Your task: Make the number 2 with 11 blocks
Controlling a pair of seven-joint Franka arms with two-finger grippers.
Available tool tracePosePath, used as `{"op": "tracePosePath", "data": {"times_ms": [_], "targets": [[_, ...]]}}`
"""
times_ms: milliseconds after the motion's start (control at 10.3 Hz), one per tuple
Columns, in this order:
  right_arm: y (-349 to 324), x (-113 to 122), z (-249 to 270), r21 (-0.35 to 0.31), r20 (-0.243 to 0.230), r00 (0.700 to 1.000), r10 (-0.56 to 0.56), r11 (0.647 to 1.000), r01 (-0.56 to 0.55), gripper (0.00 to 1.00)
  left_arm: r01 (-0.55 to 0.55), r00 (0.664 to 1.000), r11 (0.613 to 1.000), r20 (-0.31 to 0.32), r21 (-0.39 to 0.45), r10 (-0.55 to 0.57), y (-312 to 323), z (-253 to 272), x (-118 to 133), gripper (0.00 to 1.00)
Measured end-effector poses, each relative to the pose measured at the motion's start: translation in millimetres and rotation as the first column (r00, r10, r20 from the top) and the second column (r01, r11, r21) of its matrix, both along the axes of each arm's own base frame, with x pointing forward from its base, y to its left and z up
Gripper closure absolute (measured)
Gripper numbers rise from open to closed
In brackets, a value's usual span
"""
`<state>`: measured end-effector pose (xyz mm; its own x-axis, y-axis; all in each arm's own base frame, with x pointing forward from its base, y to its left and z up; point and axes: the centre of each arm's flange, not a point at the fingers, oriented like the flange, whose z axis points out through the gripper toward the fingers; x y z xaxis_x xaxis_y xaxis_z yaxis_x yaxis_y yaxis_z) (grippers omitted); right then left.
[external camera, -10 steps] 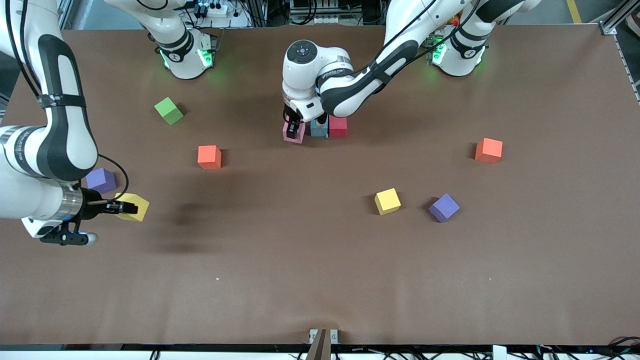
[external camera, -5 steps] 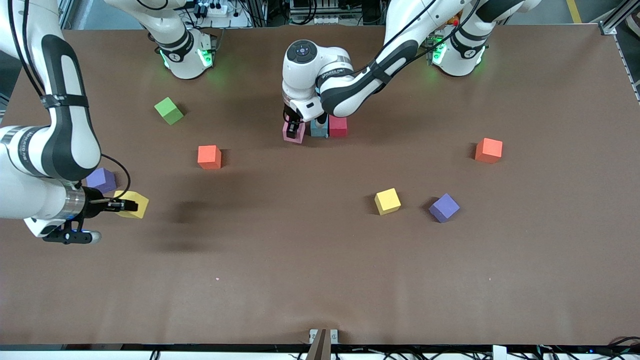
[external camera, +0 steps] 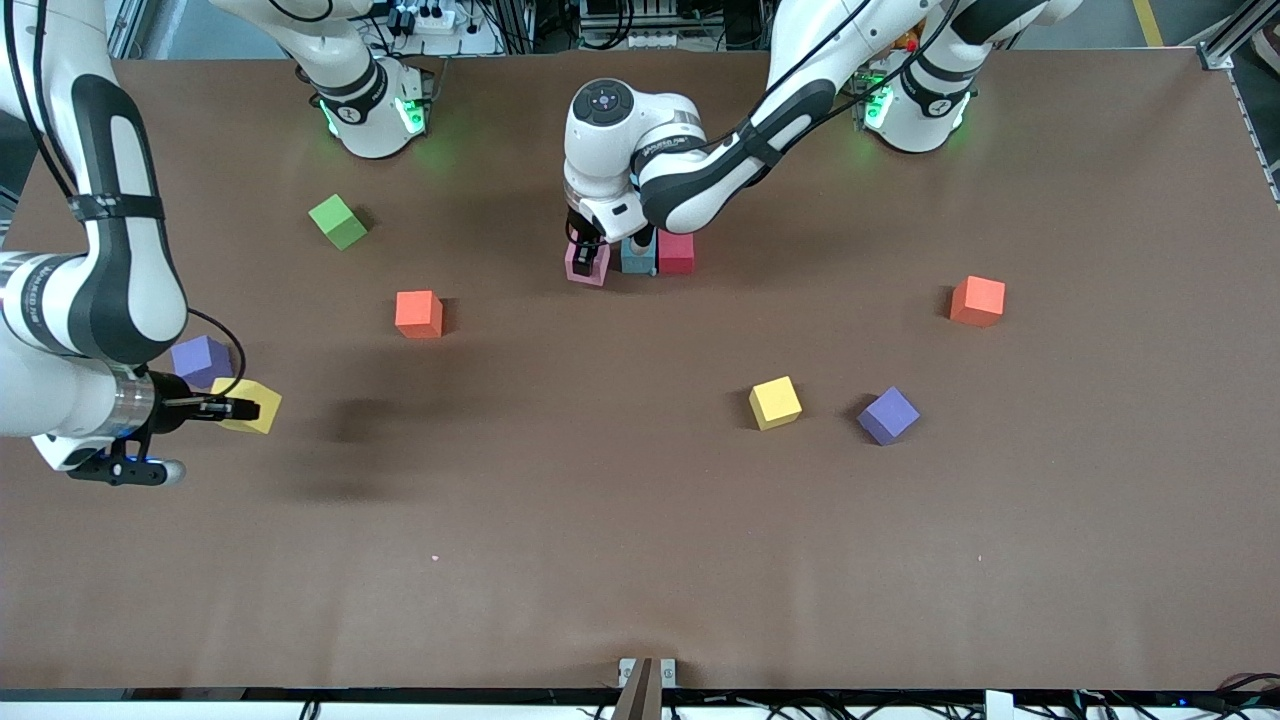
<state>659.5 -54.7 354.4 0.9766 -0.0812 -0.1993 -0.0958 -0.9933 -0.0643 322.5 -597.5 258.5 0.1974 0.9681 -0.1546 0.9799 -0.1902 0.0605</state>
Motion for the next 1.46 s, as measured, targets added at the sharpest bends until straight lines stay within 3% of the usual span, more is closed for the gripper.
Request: {"op": "tracePosePath", "data": {"times_ms": [1461], "targets": [[0.6,-3.1,-9.7,0.002,-0.020,1.000,0.000,1.000,0.000,0.44,-0.002,1.000,1.000,-0.001,0.003,0.002,0.0,-1.3,-1.1,0.38]]}}
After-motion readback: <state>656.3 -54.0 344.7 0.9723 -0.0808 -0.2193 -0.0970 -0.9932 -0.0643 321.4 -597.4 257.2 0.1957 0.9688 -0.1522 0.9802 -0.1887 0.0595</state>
